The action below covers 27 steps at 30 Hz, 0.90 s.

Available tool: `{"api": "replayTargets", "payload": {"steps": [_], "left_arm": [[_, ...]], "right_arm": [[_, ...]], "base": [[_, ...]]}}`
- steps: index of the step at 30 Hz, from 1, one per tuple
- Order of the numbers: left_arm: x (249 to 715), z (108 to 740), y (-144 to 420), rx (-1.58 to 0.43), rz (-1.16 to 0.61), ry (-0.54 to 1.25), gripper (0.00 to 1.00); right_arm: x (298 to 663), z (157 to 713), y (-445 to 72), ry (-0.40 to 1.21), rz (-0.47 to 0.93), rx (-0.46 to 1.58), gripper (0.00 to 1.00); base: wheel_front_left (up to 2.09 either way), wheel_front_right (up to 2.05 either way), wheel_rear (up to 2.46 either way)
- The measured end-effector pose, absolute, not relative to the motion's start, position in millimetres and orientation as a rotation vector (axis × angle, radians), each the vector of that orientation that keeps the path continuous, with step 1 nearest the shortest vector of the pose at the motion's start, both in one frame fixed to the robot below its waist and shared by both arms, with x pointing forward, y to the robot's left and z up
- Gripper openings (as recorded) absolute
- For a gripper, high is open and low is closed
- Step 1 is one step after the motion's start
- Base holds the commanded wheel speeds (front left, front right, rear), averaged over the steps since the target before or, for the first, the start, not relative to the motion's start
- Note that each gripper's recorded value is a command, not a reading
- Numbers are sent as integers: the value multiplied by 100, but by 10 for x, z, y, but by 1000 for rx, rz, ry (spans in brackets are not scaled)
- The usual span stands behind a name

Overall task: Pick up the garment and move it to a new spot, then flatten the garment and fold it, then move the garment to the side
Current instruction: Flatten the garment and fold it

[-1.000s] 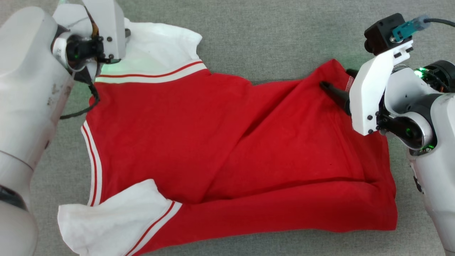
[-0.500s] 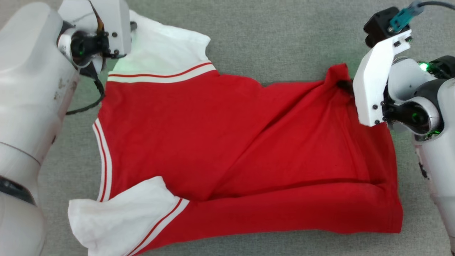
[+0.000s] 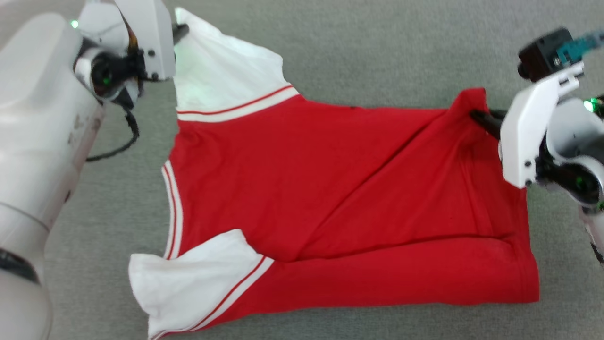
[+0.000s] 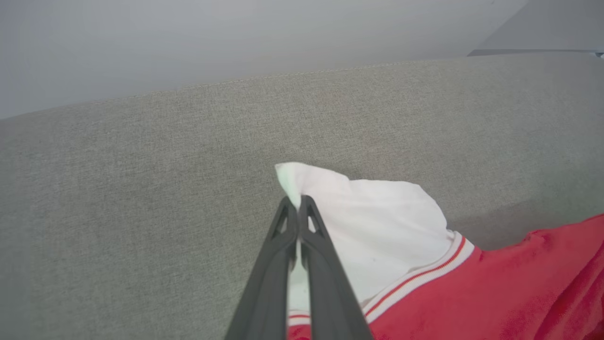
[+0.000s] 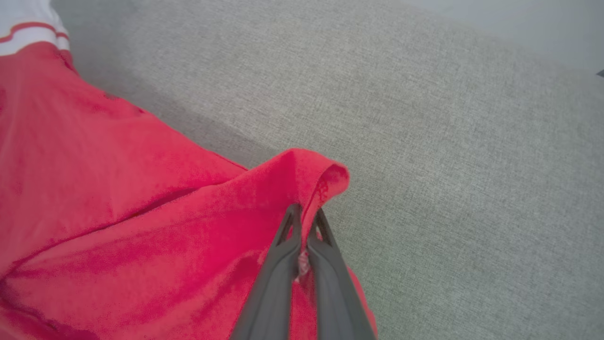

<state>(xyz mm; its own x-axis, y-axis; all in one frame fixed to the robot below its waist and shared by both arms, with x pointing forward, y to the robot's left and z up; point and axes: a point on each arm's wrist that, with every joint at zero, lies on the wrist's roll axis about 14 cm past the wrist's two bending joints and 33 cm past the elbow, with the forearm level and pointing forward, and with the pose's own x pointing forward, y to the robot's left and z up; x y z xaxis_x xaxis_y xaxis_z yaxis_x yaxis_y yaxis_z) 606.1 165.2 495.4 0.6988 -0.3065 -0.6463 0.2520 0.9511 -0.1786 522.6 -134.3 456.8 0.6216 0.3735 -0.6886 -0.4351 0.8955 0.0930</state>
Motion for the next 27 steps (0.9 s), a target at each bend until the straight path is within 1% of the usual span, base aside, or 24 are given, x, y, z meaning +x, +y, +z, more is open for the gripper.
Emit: {"api": "replayTargets", "payload": {"steps": [6,13,22,27], "left_arm": [[5790,5159,1756,-49,-337,687,0],[5344,5254,1885,-2,-351,691,0],[4573,5316,1917,16,-338,725,0],[4119,5306,1898,-11,-325,760,0]], "right_arm": [[5016,4707,-1340,709,507,-108,0],[4729,4810,-1363,664,536,-115,0],[4303,4803,-1388,657,554,-88,0],[4092,4760,-1413,669,547,-54,0]], "base": [[0,0,0],[0,0,0],[0,0,0],[0,0,0]]}}
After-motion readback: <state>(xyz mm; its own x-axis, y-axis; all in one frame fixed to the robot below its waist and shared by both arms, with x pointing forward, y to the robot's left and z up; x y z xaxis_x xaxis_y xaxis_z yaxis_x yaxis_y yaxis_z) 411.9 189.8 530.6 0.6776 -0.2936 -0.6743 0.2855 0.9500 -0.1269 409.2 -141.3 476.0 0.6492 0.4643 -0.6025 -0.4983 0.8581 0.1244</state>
